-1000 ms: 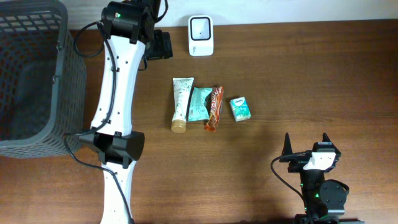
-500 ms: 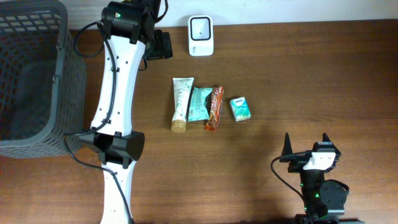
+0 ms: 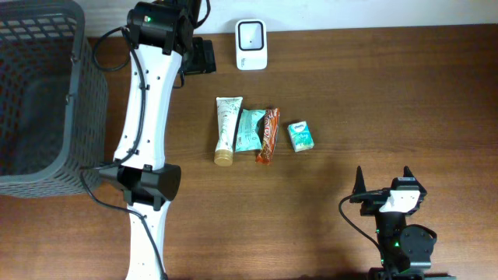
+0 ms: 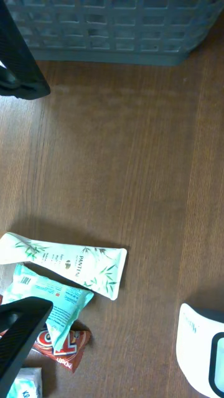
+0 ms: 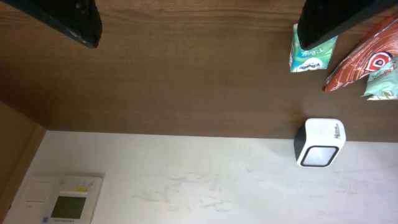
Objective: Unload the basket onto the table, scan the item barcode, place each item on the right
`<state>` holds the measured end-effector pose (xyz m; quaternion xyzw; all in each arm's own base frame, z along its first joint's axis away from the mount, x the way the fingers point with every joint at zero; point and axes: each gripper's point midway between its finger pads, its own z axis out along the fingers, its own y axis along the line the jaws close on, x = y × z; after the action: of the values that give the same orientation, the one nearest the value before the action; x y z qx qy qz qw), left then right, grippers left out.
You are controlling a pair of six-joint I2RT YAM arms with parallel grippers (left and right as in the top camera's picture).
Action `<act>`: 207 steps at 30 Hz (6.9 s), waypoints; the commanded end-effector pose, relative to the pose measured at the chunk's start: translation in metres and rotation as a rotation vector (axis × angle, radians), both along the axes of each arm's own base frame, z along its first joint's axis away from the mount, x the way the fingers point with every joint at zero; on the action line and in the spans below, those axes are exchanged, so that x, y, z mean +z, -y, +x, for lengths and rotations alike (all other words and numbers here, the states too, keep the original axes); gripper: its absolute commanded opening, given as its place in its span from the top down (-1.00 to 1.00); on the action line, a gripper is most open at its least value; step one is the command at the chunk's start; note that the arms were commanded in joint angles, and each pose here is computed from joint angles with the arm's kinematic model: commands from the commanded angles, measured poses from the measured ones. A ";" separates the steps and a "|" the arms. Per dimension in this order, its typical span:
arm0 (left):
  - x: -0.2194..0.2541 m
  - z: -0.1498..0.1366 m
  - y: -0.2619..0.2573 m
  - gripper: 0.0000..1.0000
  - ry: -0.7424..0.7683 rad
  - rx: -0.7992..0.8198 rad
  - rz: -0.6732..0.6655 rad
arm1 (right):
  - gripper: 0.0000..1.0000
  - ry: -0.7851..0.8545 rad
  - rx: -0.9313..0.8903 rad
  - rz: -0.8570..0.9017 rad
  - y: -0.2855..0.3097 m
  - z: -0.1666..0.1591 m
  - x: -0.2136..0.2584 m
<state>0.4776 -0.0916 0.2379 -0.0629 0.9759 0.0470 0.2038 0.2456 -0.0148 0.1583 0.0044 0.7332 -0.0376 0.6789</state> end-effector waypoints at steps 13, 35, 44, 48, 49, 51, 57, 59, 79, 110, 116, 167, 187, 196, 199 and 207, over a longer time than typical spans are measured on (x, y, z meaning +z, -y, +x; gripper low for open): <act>0.002 0.004 -0.041 -0.98 -0.001 0.070 0.020 | -0.97 0.029 0.038 0.033 -0.007 0.001 0.005; 0.002 0.004 -0.041 -0.98 -0.001 0.071 0.019 | -0.97 0.547 0.848 0.033 -0.128 -0.090 0.246; 0.002 0.004 -0.041 -0.98 0.000 0.070 0.019 | -0.97 -0.359 0.927 0.216 -0.138 0.033 0.208; 0.002 0.004 -0.041 -0.98 0.000 0.071 0.019 | -0.97 -0.599 1.096 0.594 -0.161 0.055 0.178; 0.002 0.004 -0.041 -0.98 0.000 0.071 0.019 | -0.97 -0.667 1.089 0.634 -0.166 0.064 0.161; 0.002 0.004 -0.041 -0.98 0.000 0.070 0.019 | -0.97 -0.859 0.900 0.627 -0.169 0.083 0.105; 0.002 0.004 -0.041 -0.98 -0.001 0.070 0.019 | -0.97 -1.168 0.118 0.339 -0.127 0.111 -0.030; 0.002 0.004 -0.041 -0.98 0.000 0.070 0.019 | -0.97 -1.134 0.017 0.359 -0.119 0.126 -0.040; 0.002 0.003 -0.032 -0.98 0.000 0.053 0.019 | 0.32 -1.080 0.027 -0.023 -0.159 0.151 -0.120; 0.002 0.003 -0.030 -0.98 0.000 0.048 0.019 | 0.92 -1.332 0.336 0.935 -0.088 0.133 -0.149; 0.002 0.003 -0.030 -0.97 0.000 0.048 0.020 | -0.07 -1.341 0.204 0.799 -0.033 0.154 -0.095; 0.002 0.003 -0.030 -0.98 0.000 0.048 0.019 | 0.92 -1.250 0.230 0.297 -0.127 0.194 -0.049; 0.002 0.003 -0.030 -0.98 0.000 0.048 0.019 | 0.92 -0.261 0.396 -0.557 -0.248 0.388 -0.013; 0.002 0.003 -0.030 -0.98 0.000 0.048 0.019 | 0.92 -0.195 -0.187 -0.043 -0.109 0.409 0.056; 0.002 0.003 -0.030 -0.98 0.000 0.048 0.019 | 0.92 -0.355 -0.368 0.025 -0.006 0.388 0.043; 0.002 0.003 -0.030 -0.98 0.000 0.048 0.019 | 0.92 -0.770 -0.866 0.372 0.248 0.254 -0.062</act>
<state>0.4819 -0.0620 0.2365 -0.0921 0.9739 0.0556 0.2001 0.5203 -0.2277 0.0983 0.3423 0.8703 -0.2117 0.2837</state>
